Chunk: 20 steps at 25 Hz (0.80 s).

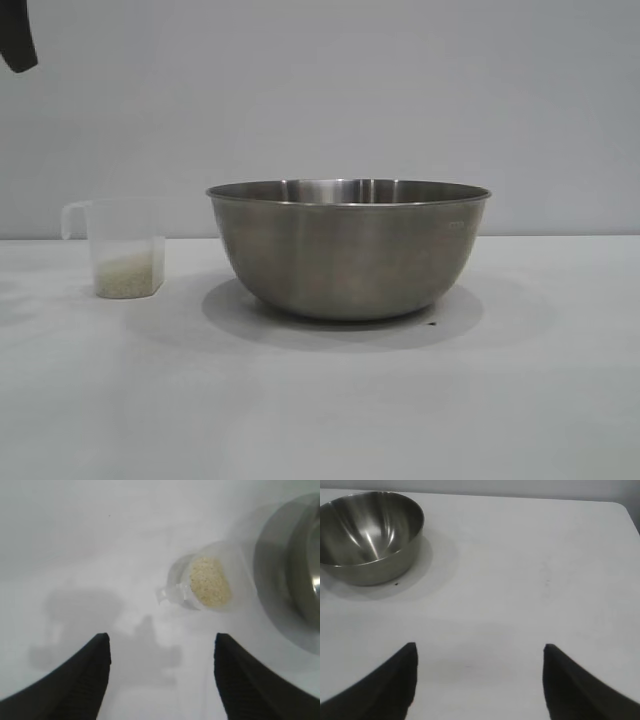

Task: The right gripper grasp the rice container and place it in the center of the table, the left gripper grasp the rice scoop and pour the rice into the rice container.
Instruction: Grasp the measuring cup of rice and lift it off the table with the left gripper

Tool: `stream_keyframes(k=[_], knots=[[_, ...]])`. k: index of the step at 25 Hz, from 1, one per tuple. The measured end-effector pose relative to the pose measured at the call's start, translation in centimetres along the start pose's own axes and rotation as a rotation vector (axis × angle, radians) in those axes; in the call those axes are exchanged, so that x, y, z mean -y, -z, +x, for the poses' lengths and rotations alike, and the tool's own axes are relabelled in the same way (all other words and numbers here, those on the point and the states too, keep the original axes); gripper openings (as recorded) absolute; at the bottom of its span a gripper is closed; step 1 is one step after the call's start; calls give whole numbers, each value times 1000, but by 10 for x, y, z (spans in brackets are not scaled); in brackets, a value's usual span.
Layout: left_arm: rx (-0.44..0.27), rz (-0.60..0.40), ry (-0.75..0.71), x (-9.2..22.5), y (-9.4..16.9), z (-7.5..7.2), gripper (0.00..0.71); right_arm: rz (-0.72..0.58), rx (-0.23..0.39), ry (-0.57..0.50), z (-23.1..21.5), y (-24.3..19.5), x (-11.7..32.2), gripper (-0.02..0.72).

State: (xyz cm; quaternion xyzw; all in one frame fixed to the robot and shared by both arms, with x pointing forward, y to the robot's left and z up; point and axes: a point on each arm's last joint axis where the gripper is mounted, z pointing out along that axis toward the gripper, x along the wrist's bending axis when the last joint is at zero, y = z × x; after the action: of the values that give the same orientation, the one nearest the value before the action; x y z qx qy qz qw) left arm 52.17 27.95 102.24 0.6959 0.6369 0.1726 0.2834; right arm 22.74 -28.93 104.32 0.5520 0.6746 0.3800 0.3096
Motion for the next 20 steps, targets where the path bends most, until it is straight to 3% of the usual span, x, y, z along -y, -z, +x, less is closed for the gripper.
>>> stream_keyframes(k=[4, 10, 15, 20], knots=[[5, -80, 29, 20, 3, -3, 401, 0, 0, 0, 0, 0, 0, 450], [29, -139, -46, 52, -8, -29, 401, 0, 0, 0, 0, 0, 0, 450], [-45, -234, -102, 86, -18, -38, 401, 0, 0, 0, 0, 0, 0, 450], [-140, -397, -143, 111, -16, -36, 401, 0, 0, 0, 0, 0, 0, 450]])
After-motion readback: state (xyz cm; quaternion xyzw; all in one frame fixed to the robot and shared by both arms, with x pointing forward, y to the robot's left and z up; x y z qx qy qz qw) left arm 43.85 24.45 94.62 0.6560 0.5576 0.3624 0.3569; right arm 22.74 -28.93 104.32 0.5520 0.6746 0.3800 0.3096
